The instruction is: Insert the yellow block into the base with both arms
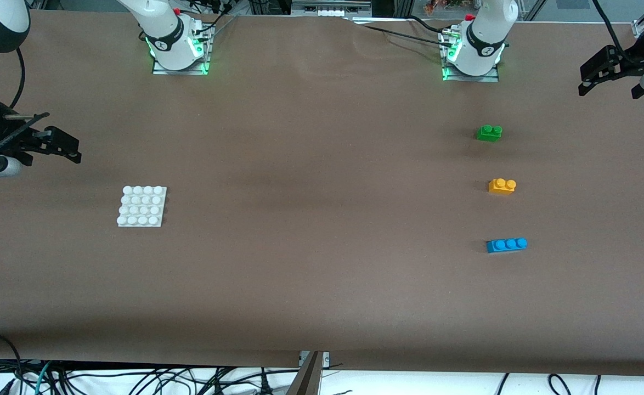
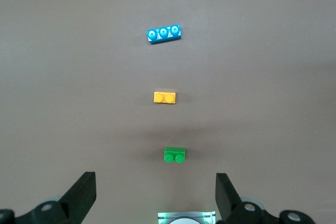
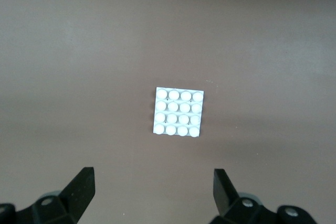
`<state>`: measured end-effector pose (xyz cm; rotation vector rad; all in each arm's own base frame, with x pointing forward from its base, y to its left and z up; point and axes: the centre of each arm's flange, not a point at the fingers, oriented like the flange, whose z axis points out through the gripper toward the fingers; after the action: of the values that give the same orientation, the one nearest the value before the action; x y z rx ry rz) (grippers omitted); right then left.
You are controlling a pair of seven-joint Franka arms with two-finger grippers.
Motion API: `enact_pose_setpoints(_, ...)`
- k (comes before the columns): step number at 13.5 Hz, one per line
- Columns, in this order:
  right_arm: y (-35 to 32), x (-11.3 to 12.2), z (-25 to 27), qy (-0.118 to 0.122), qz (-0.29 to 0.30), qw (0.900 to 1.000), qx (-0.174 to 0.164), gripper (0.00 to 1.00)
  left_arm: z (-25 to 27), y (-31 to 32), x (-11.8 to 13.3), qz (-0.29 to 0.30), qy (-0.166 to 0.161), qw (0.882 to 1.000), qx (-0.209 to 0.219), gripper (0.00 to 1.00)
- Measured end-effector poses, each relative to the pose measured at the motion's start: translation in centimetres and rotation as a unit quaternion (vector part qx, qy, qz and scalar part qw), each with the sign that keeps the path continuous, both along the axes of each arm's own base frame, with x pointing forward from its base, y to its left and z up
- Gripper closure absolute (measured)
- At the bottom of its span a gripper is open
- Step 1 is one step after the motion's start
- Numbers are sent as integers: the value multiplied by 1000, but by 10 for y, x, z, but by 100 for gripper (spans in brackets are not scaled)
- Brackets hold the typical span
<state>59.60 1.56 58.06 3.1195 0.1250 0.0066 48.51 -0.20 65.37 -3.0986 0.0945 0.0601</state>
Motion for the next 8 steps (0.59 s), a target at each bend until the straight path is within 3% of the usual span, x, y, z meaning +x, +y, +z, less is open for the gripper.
enact_pose_setpoints(8,0,4,-9,8,1,1000,-2,0,0,0,0,0,0,1000,0,0)
